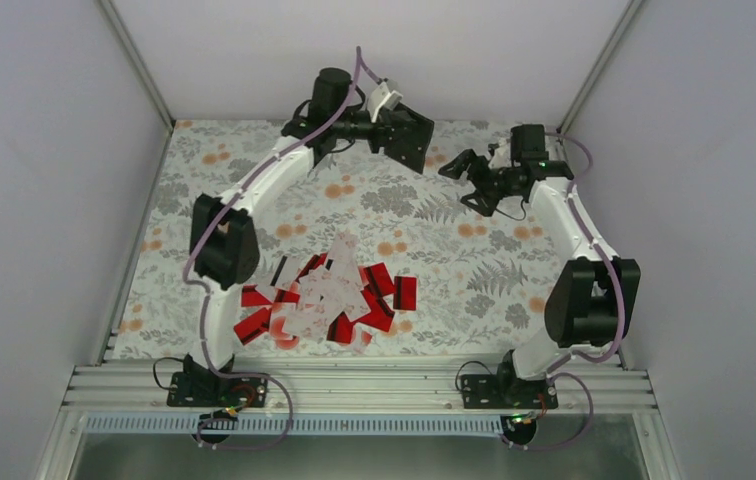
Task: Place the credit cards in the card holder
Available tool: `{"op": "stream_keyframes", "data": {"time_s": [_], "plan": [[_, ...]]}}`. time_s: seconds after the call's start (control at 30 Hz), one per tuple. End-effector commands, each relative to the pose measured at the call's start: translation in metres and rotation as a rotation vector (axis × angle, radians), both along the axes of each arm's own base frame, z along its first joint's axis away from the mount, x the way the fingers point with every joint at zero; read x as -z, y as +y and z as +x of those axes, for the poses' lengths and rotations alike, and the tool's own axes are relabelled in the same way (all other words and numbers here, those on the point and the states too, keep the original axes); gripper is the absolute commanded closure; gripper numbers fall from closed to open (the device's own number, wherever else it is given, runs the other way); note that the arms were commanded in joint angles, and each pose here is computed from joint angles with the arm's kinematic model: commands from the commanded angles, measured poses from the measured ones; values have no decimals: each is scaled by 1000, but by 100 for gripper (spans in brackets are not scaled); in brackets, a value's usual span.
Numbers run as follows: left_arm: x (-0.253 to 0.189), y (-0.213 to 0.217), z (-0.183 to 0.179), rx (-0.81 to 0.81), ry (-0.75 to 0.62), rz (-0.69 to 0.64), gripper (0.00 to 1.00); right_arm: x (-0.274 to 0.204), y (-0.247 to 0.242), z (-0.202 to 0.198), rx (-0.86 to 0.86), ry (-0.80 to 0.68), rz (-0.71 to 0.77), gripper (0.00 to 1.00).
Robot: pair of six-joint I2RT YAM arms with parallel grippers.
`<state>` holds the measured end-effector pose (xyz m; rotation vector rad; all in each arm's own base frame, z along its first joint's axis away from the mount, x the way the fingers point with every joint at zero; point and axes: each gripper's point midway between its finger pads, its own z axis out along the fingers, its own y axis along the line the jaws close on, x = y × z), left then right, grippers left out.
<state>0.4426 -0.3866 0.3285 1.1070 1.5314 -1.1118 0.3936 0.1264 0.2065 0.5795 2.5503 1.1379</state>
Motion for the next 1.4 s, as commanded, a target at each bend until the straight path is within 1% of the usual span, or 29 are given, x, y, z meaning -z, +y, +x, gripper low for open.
{"op": "stream_keyframes", "data": {"time_s": [0.0, 0.13, 0.23, 0.33, 0.47, 0.57, 0.8, 0.93, 1.03, 1.27, 1.37], "plan": [[17, -19, 24, 14, 43, -31, 97, 3, -23, -3, 30, -27, -63, 1], [35, -35, 38, 39, 109, -71, 98, 7, -37, -6, 38, -24, -85, 1], [61, -44, 42, 45, 141, -41, 98, 14, -42, -10, 41, -10, -78, 1], [105, -36, 49, 10, 219, 47, 98, 20, -41, -14, 32, -3, -58, 1], [177, -9, 54, -35, 373, 186, 98, 32, -38, -19, 15, 7, -38, 1], [211, 7, 48, -49, 460, 274, 98, 40, -34, -23, 2, 23, -17, 1], [228, 29, 31, -76, 477, 352, 98, 45, -32, -22, -5, 26, -1, 1], [232, 40, 25, -96, 500, 365, 96, 46, -32, -24, -6, 25, -4, 1], [236, 48, 21, -126, 512, 379, 91, 48, -32, -25, -10, 19, -5, 1], [242, 60, 7, -157, 540, 414, 83, 75, -33, -33, -15, 55, -21, 1], [244, 69, 1, -173, 548, 427, 79, 78, -34, -28, -20, 41, -34, 1]]}}
